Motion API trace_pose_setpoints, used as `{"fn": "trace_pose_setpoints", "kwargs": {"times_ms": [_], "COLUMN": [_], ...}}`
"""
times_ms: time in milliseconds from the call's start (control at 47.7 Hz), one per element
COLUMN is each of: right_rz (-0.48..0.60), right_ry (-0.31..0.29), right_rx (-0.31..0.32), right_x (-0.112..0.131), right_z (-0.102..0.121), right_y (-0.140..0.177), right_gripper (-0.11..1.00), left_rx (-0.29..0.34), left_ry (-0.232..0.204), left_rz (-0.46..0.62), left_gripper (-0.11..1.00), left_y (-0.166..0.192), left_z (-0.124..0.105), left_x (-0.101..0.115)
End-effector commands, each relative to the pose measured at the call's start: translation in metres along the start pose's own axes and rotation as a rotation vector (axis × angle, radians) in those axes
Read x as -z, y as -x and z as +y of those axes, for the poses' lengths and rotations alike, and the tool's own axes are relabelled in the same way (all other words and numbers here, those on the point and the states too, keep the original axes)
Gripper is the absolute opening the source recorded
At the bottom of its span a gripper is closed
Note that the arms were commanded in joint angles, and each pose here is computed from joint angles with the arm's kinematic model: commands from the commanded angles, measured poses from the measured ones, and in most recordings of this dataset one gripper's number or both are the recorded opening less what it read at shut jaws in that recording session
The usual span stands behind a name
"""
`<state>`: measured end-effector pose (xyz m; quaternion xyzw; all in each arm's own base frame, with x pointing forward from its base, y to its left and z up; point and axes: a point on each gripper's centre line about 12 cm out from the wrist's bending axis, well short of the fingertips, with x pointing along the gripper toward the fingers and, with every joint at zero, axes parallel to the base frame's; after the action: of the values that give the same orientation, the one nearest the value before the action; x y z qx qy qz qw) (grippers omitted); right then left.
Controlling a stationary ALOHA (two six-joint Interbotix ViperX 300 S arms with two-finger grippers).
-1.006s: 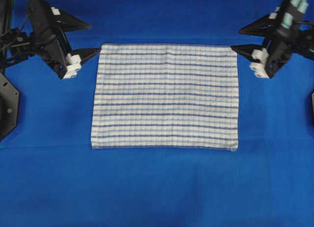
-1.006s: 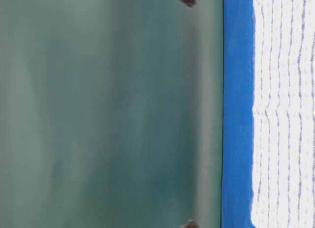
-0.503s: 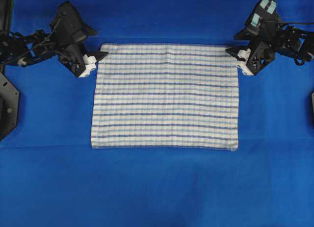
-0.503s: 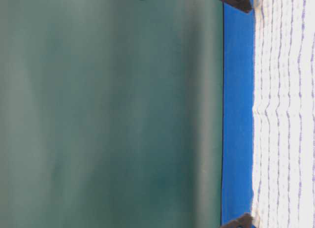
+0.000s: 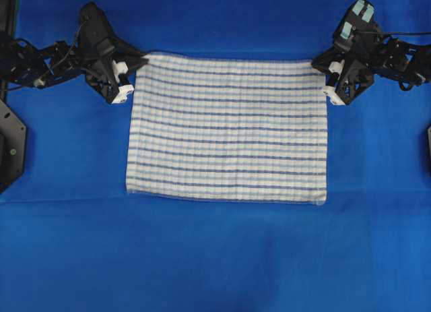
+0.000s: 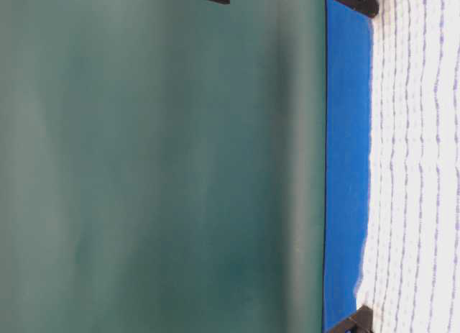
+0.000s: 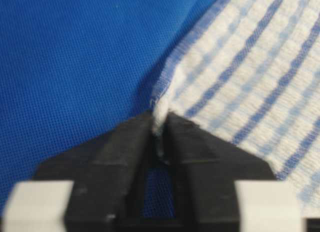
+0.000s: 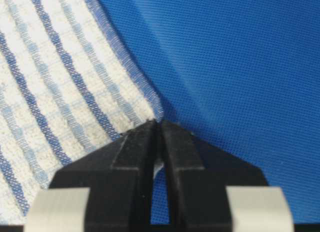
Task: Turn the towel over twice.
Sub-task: 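Pinch the far left and far right towel corners with both grippers, then lift the towel by its corners up and back with both grippers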
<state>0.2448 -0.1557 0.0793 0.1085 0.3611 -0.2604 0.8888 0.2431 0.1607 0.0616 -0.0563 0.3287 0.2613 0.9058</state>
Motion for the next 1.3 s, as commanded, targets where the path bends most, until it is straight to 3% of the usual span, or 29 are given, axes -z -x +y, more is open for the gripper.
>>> {"fn": "trace_pose_setpoints", "kwargs": {"times_ms": [0, 251, 482, 775, 1069, 1278], "right_rz": [-0.021, -0.075, -0.16, -0.268, -0.39, -0.446], "right_ry": [-0.001, -0.006, -0.04, -0.045, -0.013, 0.007], "right_rx": [0.004, 0.009, 0.059, 0.139, 0.186, 0.196], "right_x": [-0.006, -0.023, -0.056, -0.105, -0.161, -0.186], "right_z": [-0.002, -0.004, -0.024, -0.054, -0.068, -0.068], "right_y": [0.002, 0.006, 0.024, 0.053, 0.088, 0.113], "right_gripper": [0.06, 0.06, 0.06, 0.06, 0.06, 0.06], "left_rx": [-0.005, -0.003, -0.035, -0.135, -0.185, -0.195], "left_ry": [0.007, 0.005, 0.012, 0.035, -0.021, -0.039], "left_rz": [0.005, -0.052, -0.209, -0.338, -0.441, -0.491], "left_gripper": [0.03, 0.04, 0.04, 0.04, 0.04, 0.04], "left_y": [0.001, 0.008, 0.031, 0.056, 0.076, 0.095], "left_z": [0.002, 0.001, 0.012, 0.048, 0.064, 0.066], "left_x": [-0.001, -0.016, -0.063, -0.118, -0.169, -0.197]}}
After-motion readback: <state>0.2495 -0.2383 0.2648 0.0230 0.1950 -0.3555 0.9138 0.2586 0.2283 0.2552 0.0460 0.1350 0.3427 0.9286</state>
